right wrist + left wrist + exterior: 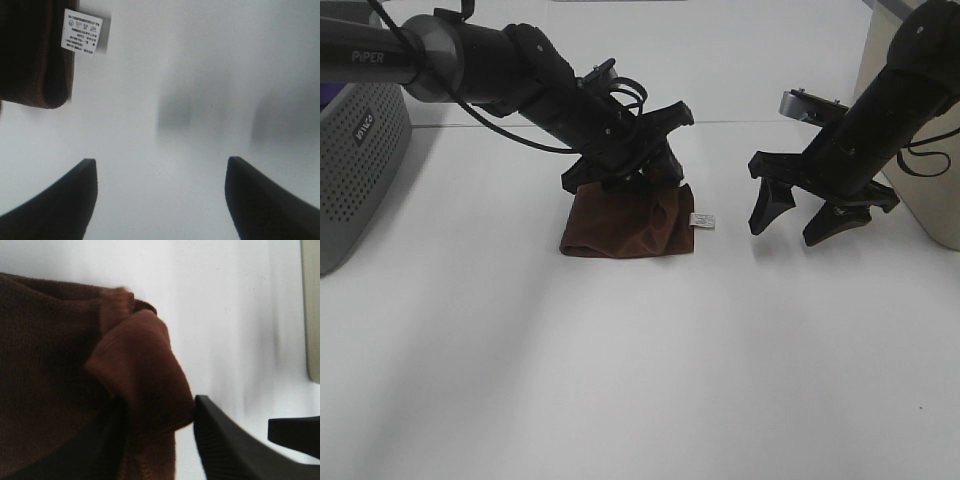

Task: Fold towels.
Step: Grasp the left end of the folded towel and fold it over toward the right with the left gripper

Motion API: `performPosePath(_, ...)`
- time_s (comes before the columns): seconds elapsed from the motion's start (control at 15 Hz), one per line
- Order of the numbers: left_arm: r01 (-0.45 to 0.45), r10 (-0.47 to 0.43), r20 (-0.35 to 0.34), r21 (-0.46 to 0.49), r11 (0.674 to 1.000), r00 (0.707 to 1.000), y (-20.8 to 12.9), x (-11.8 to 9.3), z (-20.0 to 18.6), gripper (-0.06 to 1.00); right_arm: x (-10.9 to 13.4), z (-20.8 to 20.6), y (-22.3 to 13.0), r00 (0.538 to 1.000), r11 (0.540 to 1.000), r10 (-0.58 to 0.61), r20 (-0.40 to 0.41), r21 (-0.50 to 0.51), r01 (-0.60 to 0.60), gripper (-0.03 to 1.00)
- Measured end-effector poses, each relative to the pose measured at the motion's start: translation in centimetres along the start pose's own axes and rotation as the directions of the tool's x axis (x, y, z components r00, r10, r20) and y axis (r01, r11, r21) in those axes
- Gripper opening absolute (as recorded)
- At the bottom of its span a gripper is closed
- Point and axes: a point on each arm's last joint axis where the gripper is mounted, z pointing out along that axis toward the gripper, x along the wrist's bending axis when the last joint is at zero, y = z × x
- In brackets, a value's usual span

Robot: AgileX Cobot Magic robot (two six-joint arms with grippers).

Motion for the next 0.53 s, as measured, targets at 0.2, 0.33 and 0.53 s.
performPosePath(0.2, 0.076, -0.074, 0.043, -0.031, 0.997, 0.996, 0.3, -0.4, 0.0, 0.78, 0.0, 0.0, 0.0, 1.000, 1.000, 0.002, -0.002, 0.000, -0.002, 0.70)
performPosePath(0.33, 0.059, -0.056, 0.049, -0.047, 0.997, 0.997, 0.7, -0.3, -0.4, 0.82, 0.2, 0.0, 0.1, 1.000, 1.000, 0.016, -0.024, -0.005, -0.017, 0.70)
performPosePath(0.53, -0.087, 0.088, 0.007, -0.085, 0.993, 0.996, 3.3, 1.0, -3.5, 0.83, 2.0, -0.4, 0.3, 0.976, 0.999, -0.008, -0.217, -0.034, 0.000, 0.70)
